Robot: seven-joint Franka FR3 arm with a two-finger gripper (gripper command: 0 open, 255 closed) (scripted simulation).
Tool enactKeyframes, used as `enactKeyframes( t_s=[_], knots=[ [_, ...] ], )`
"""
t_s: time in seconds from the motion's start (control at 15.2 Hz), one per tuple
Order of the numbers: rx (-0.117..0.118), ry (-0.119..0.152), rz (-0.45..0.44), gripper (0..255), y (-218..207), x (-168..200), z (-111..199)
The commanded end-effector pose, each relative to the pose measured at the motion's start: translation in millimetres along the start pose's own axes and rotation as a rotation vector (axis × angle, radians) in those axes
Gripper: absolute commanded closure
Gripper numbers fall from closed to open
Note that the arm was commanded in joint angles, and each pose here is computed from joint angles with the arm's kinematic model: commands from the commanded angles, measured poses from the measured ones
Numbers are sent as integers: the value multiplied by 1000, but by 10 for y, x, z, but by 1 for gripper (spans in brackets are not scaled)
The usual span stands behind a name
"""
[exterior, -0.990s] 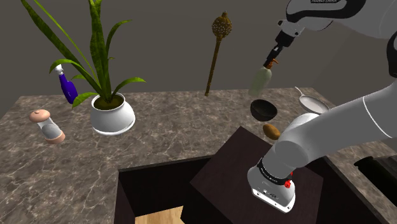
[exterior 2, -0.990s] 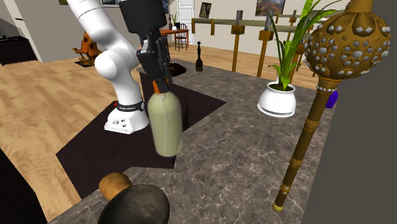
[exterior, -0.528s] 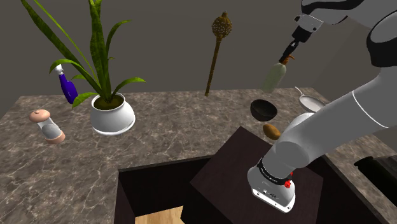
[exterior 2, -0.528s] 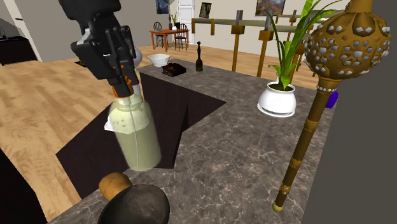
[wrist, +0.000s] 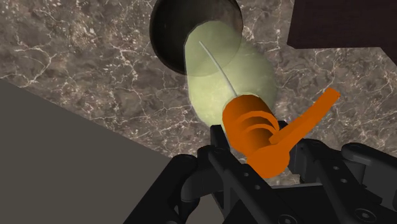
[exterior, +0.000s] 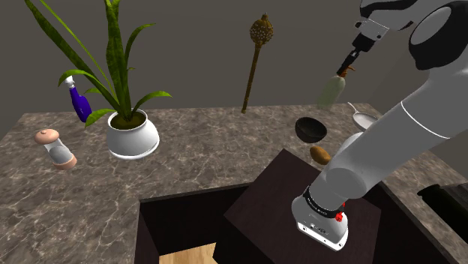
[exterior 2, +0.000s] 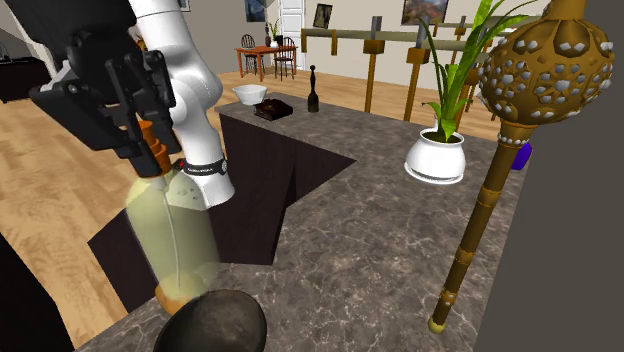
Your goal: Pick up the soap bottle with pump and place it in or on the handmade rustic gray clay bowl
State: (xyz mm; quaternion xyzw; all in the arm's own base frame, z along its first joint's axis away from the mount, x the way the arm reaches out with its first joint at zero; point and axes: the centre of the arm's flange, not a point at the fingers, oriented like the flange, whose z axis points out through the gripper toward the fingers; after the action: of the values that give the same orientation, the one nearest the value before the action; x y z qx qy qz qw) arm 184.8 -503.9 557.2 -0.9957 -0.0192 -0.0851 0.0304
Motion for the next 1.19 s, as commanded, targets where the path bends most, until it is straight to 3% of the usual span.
enactKeyframes(
  t_s=[0.0,1.12],
  knots=[
    [-1,0,0,255,8,-18,100],
    [-1,0,0,255,60,-171,983]
  ],
)
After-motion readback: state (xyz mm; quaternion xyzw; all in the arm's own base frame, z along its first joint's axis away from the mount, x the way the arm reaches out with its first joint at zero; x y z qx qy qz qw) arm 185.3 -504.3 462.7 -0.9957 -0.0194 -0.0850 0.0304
